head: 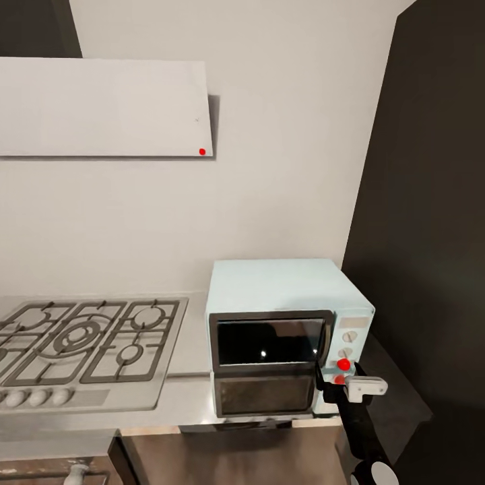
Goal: In the kitchen, take the popcorn bag from the countertop, put it into the microwave, and heat it until the popcorn is cooked so the cooked popcorn ends up inside the bag.
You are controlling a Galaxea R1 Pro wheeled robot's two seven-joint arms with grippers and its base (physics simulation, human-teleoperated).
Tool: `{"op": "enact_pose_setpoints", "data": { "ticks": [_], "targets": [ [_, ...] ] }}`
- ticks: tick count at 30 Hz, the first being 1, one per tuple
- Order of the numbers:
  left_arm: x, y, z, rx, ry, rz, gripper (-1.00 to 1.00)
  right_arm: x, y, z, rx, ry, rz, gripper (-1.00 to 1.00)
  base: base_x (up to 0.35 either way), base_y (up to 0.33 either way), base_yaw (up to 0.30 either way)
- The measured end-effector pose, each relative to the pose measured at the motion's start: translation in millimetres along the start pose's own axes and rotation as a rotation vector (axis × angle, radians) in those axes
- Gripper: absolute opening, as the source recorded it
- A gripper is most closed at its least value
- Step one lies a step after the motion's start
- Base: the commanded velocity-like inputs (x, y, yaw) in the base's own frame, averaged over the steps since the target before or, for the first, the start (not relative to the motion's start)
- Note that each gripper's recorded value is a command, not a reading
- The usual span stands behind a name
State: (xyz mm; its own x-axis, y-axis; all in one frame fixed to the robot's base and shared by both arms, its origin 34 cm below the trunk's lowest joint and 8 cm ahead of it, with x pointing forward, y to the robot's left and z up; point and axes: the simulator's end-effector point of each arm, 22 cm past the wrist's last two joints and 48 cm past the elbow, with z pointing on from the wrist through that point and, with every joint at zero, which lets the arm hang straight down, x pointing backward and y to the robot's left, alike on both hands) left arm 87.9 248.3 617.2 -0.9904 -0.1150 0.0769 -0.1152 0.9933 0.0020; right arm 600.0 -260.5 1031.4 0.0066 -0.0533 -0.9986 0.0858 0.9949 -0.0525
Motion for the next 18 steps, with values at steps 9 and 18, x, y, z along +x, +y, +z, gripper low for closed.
{"op": "enact_pose_setpoints", "data": {
  "ticks": [9,18],
  "targets": [
    [0.2,0.0,0.0,0.0,0.001,0.001,1.0,-0.1,0.2,0.0,-0.001,0.0,0.0,1.0,0.07,0.0,0.0],
    [0.0,0.0,0.0,0.0,0.0,0.0,1.0,-0.1,0.1,0.0,0.0,0.0,0.0,1.0,0.04,0.0,0.0]
  ]
}}
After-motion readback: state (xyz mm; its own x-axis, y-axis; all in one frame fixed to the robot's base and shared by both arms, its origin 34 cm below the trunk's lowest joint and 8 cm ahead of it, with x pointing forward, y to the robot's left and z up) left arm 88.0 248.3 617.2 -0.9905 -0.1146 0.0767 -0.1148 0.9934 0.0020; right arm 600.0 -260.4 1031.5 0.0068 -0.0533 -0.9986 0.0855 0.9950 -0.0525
